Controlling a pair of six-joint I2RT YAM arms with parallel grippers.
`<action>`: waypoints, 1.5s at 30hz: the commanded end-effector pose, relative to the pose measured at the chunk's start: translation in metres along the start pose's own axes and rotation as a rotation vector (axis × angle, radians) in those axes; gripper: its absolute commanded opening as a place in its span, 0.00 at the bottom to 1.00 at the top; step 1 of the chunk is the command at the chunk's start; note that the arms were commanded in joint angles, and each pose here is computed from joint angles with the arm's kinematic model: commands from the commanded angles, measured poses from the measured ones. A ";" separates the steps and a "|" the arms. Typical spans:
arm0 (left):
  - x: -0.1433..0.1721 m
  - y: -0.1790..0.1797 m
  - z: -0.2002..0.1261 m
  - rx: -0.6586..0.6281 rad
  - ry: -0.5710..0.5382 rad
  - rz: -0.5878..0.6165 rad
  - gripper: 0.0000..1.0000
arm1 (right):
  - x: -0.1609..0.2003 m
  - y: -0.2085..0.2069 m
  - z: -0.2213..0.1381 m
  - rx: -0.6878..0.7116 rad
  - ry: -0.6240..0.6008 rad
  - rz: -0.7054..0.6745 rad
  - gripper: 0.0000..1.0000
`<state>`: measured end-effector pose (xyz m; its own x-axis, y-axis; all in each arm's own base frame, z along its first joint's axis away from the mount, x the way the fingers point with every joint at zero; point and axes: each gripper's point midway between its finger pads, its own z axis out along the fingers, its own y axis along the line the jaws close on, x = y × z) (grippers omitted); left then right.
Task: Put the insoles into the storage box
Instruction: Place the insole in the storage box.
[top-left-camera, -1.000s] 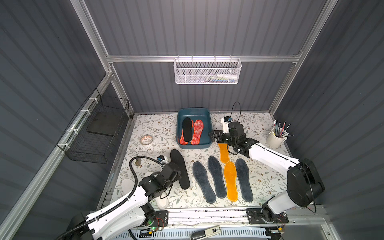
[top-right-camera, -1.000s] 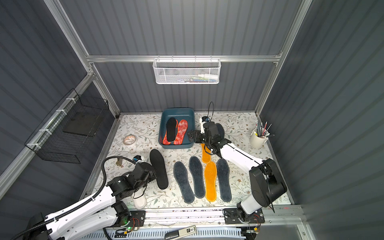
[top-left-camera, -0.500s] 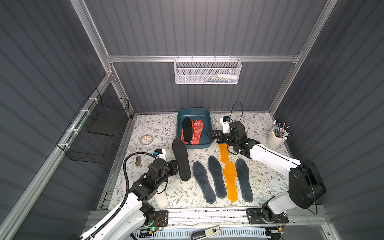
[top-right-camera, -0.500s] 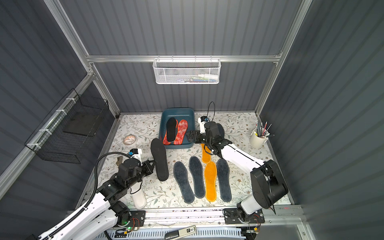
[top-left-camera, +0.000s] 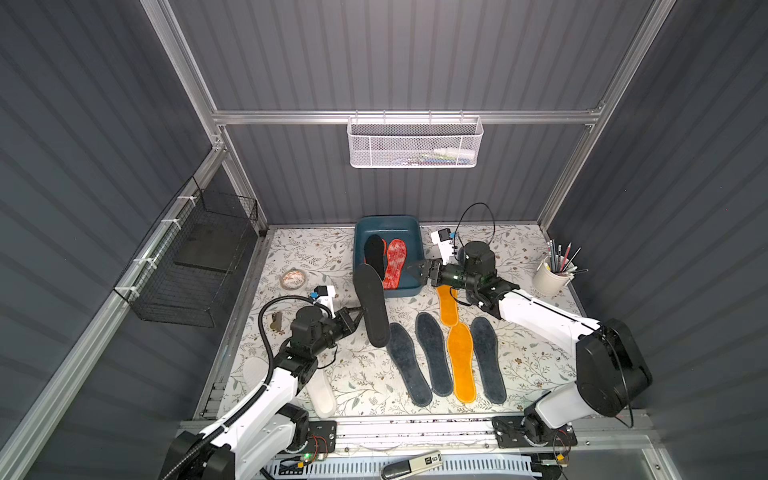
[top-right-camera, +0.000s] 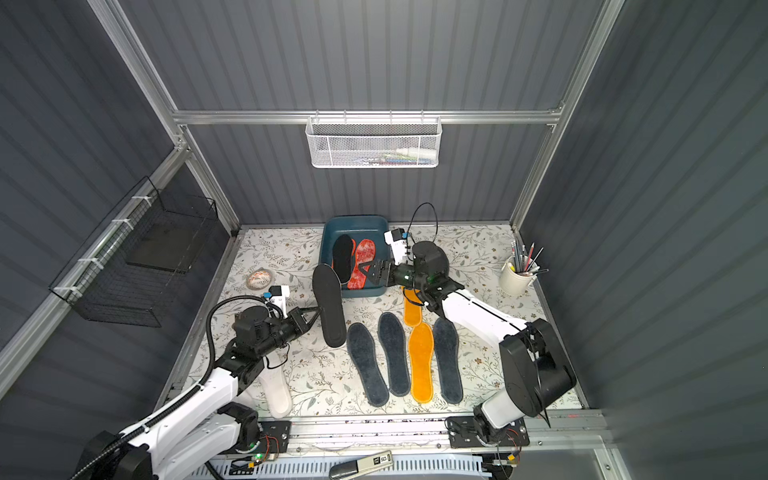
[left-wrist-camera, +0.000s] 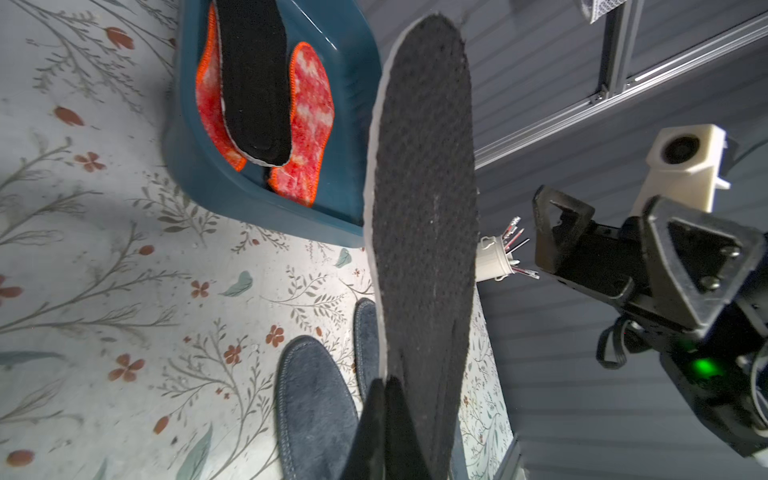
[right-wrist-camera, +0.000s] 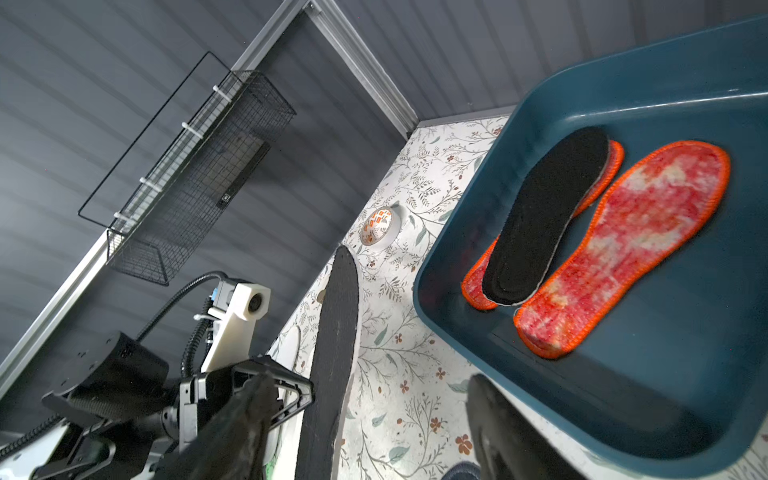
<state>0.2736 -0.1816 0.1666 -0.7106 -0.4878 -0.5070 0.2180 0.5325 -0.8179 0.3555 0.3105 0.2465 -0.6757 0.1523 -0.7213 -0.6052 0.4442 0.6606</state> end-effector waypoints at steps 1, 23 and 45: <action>-0.002 -0.021 0.001 0.122 0.005 0.025 0.00 | 0.010 0.001 0.008 -0.054 0.040 0.047 0.67; -0.016 -0.027 0.010 0.130 0.005 0.073 0.00 | 0.069 0.028 0.043 -0.114 0.206 0.100 0.44; -0.025 -0.030 0.017 0.129 0.008 0.079 0.00 | 0.070 0.032 0.049 -0.105 0.219 0.124 0.00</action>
<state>0.2895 -0.1953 0.1774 -0.7259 -0.4500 -0.5202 0.2956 0.4788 -0.8266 0.3090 0.3737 0.1967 -0.8210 -0.0007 -0.5709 -0.5348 0.3508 0.7687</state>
